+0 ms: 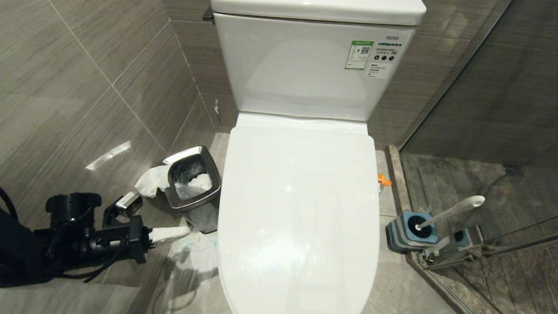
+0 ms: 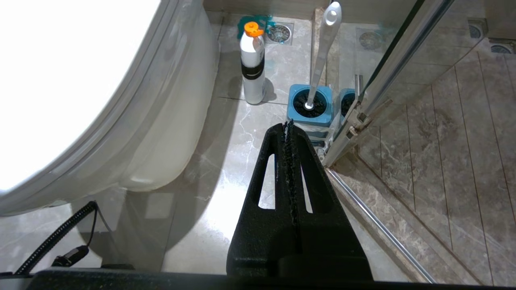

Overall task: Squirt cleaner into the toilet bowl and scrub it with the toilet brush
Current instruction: Use the left hand to lift the toilet lid slightly

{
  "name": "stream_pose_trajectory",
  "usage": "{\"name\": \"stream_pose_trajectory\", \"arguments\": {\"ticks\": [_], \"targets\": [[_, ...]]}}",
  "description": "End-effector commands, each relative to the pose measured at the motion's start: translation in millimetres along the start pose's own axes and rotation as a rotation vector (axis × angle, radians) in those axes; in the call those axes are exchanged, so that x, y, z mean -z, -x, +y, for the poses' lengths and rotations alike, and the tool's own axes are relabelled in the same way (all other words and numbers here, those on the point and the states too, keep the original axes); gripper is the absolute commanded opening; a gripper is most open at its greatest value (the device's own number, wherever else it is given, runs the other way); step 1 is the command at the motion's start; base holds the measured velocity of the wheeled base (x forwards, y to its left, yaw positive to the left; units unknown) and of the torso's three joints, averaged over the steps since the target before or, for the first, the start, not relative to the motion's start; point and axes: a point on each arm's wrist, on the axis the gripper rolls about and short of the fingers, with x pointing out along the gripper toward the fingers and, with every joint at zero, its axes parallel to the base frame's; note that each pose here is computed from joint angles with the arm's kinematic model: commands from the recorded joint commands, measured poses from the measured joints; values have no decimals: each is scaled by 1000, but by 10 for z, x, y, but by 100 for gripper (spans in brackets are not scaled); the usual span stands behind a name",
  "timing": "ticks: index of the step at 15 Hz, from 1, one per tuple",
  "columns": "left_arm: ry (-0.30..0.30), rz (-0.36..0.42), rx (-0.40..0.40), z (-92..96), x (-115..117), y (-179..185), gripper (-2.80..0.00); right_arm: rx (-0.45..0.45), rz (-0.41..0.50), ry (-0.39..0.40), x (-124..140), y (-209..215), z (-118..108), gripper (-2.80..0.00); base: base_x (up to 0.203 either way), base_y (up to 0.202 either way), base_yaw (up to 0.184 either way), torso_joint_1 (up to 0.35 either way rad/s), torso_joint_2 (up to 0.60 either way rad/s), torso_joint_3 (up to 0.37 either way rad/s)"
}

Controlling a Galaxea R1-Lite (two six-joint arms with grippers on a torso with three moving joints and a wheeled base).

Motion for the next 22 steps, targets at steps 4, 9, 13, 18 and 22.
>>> {"name": "stream_pose_trajectory", "arguments": {"ticks": [4,9,13,18,22], "targets": [[103,37,118,141,222,170,-280,0,-1,0,0,0,0,-280,0,0,0,0,0,0],[37,59,132,178,317,115,-280,0,-1,0,0,0,0,-280,0,0,0,0,0,0],[-52,71,133,265,404,74,-280,0,-1,0,0,0,0,-280,0,0,0,0,0,0],[-59,145,161,203,495,-97,-280,0,-1,0,0,0,0,-280,0,0,0,0,0,0],[-78,186,128,167,522,-243,-280,0,-1,0,0,0,0,-280,0,0,0,0,0,0]]}}
